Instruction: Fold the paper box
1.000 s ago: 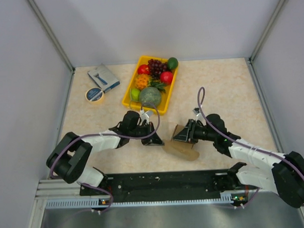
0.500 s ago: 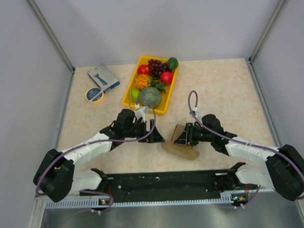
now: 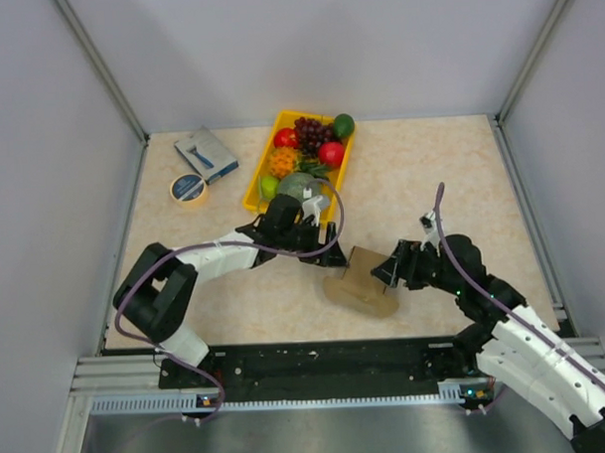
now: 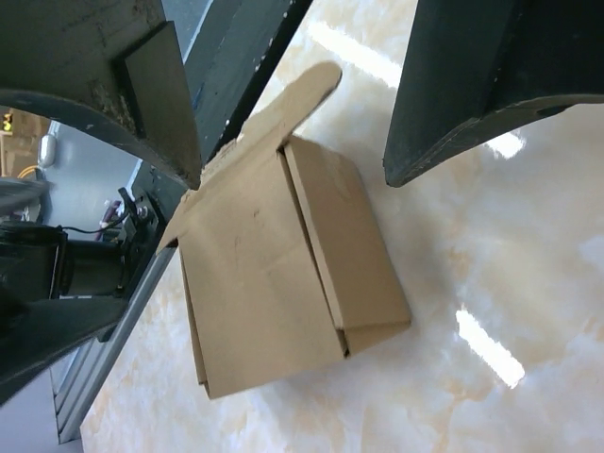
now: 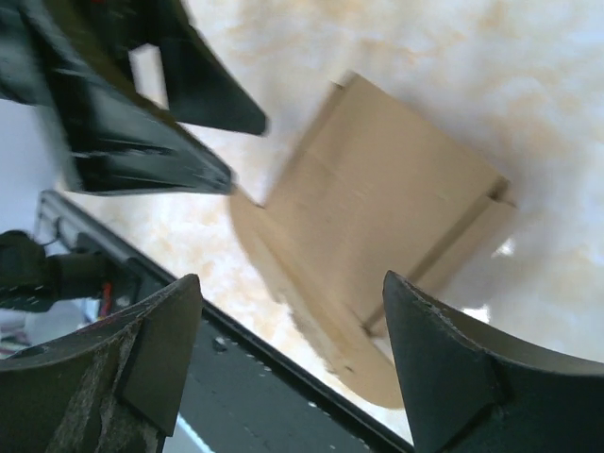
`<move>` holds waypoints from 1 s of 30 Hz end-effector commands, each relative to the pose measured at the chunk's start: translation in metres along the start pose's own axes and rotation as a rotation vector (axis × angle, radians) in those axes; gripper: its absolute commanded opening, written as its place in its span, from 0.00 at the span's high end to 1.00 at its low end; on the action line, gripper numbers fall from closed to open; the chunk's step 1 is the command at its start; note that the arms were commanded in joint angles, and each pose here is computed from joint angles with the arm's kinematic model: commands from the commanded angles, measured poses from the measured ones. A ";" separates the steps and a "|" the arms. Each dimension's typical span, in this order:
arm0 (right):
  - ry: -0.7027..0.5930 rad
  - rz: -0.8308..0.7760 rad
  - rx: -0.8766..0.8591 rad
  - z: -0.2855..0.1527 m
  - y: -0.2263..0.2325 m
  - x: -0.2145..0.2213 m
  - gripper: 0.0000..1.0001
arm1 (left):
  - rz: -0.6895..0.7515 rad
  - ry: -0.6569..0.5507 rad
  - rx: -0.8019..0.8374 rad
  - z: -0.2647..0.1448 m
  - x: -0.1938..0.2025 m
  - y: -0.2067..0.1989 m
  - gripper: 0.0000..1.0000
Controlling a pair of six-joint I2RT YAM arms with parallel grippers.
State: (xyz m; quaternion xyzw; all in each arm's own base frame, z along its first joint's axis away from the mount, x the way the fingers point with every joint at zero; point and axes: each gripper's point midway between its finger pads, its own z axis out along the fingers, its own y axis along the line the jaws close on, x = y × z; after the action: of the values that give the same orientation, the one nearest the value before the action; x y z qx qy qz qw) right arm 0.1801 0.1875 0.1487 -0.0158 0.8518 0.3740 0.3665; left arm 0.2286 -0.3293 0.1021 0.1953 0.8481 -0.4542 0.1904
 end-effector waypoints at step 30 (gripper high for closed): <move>0.324 0.229 -0.120 0.042 -0.012 0.056 0.71 | -0.051 -0.039 0.024 -0.032 0.036 -0.017 0.46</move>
State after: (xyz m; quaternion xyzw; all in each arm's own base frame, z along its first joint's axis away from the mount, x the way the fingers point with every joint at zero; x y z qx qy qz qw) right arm 0.1483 0.2048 0.0602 0.0177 0.8972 0.4163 0.1459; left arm 0.1866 -0.3169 0.1029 0.1543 0.8415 -0.4927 0.1588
